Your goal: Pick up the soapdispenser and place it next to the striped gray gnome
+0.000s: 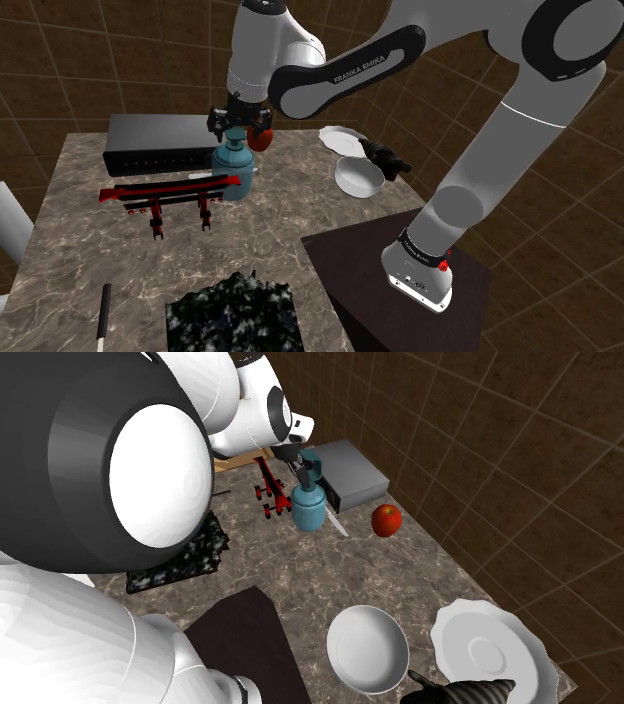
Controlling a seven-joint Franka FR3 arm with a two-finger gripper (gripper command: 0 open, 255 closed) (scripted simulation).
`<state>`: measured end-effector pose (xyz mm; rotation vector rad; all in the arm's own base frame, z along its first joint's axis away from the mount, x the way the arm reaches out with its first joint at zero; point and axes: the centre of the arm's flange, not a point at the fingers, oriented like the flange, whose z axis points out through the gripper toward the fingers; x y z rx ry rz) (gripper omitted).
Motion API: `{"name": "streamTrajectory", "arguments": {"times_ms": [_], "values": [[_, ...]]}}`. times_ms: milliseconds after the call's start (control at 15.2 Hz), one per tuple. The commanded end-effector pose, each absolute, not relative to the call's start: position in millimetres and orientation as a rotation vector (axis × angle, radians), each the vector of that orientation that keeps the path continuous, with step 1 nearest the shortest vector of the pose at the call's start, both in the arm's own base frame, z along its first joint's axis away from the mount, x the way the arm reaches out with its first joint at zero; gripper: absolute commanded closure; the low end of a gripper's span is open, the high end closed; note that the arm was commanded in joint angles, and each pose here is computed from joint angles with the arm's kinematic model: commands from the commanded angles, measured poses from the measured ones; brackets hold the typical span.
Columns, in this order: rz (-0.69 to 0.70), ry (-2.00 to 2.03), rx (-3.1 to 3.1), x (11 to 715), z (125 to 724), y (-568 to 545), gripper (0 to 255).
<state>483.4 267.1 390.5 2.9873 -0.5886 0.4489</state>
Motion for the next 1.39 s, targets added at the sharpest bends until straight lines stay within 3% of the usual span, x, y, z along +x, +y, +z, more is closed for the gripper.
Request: {"name": "streamTrajectory", "arguments": {"times_ms": [0,66,132,726,1320], "values": [[0.449,-0.589,2.987,483,390,267,0],[0.449,-0.589,2.987,483,390,267,0],[0.449,-0.589,2.987,483,390,267,255],[0.449,-0.589,2.987,483,390,267,255],[0.449,-0.589,2.987,483,438,267,255]]}}
